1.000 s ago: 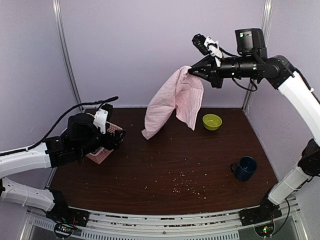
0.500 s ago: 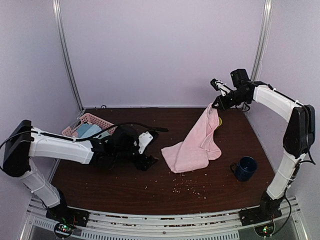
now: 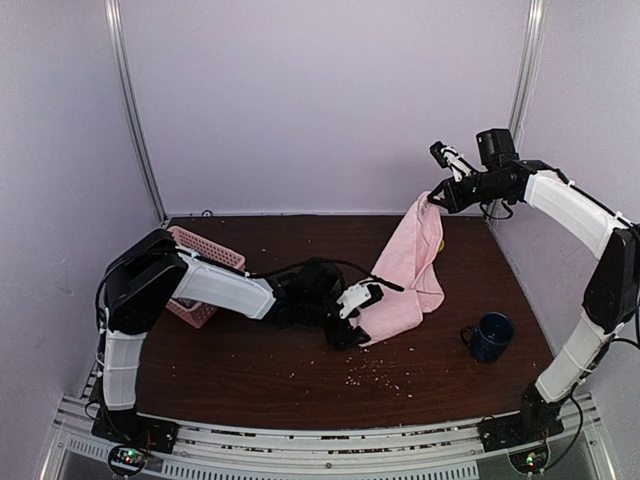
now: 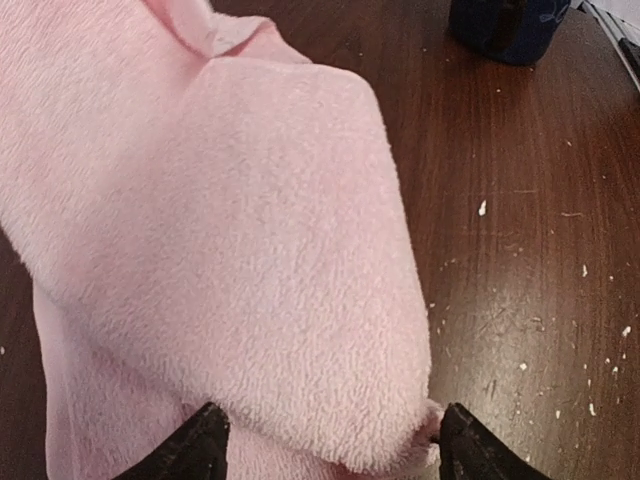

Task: Roll the towels
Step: Flatten out the towel at the center of the board.

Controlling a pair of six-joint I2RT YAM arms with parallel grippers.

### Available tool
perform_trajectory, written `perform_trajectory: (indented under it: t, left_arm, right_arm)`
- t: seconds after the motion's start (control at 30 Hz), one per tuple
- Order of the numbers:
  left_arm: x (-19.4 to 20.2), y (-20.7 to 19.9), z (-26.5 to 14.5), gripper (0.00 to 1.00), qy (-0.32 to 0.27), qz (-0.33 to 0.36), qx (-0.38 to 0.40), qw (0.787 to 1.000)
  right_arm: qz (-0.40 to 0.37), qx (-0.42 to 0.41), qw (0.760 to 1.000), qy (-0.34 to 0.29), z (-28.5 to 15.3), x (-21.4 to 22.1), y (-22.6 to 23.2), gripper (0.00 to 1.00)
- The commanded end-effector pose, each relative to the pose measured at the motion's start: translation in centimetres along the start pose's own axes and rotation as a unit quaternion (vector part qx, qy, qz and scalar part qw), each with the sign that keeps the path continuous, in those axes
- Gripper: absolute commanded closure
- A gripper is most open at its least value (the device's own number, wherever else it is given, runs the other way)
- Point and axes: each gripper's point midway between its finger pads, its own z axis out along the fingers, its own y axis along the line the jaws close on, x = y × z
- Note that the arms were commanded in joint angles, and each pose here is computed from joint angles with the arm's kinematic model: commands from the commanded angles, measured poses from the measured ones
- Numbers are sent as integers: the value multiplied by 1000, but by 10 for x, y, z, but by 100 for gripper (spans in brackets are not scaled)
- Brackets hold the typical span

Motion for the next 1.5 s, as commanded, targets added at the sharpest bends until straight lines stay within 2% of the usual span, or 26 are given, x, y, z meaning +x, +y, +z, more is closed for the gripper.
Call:
perform_trajectory:
  t: [0.0, 0.07, 0.13, 0.2, 0.23, 0.27, 0.47, 0.7, 0.83, 0.9, 0.97, 1.07, 1.1, 1.17, 1.23, 1.27, 1.33, 1.4, 1.47]
  left_arm:
    - [-16, -16, 12, 33, -28, 9, 54, 998]
    - [-19, -16, 14, 50, -36, 3, 57, 998]
    - [-24, -16, 12, 73, -37, -5, 58, 998]
    - [-31, -15, 2, 92, -44, -8, 54, 998]
    - [-39, -15, -7, 99, -56, -7, 48, 997]
    - [-46, -14, -19, 100, -64, -6, 41, 997]
    - [-88, -13, -113, 100, -99, 1, -6, 995]
    - [-131, -30, -258, 100, -125, -22, -32, 991]
    - [-131, -11, -307, 100, -136, -26, -113, 984]
    - [-119, 16, -305, 100, -113, -38, -149, 982]
    - [-100, 41, -282, 100, -82, -63, -131, 986]
    - [-62, 79, -231, 100, -39, -110, -94, 989]
    - [-43, 94, -202, 100, -9, -126, -89, 988]
    - [-23, 132, -174, 95, 39, -141, -131, 981]
    - [-21, 163, -160, 80, 70, -146, -177, 971]
    - [-33, 169, -161, 71, 63, -144, -186, 970]
    - [-52, 167, -168, 60, 34, -138, -191, 971]
    - [-41, 152, -169, 56, 38, -136, -185, 972]
    - [-16, 136, -170, 57, 64, -142, -183, 971]
  right_arm:
    - [8, -4, 1000, -14, -4, -3, 1, 100]
    - [9, -3, 1000, -17, -5, -3, 1, 100]
    - [10, -4, 1000, -20, -7, -4, 1, 100]
    - [10, -10, 1000, -25, -11, -7, 3, 100]
    - [10, -13, 999, -30, -15, -9, 4, 100]
    - [10, -17, 999, -35, -19, -11, 6, 100]
    - [-7, -44, 995, -84, -64, -36, 24, 100]
    - [-50, -105, 978, -173, -151, -60, 79, 100]
    - [-39, -116, 981, -150, -148, -39, 85, 100]
    - [-27, -104, 986, -128, -130, -21, 76, 100]
    - [-18, -93, 991, -95, -107, -1, 64, 100]
    - [-9, -60, 997, -45, -70, 27, 40, 100]
    - [-5, -39, 999, -25, -55, 39, 27, 100]
    - [7, 7, 1000, 16, -24, 60, -2, 100]
    - [14, 36, 997, 66, 4, 80, -25, 100]
    - [21, 49, 995, 88, 13, 85, -36, 100]
    - [35, 53, 993, 104, 23, 89, -46, 100]
    - [40, 54, 993, 100, 29, 91, -49, 100]
    - [42, 44, 994, 91, 32, 95, -44, 100]
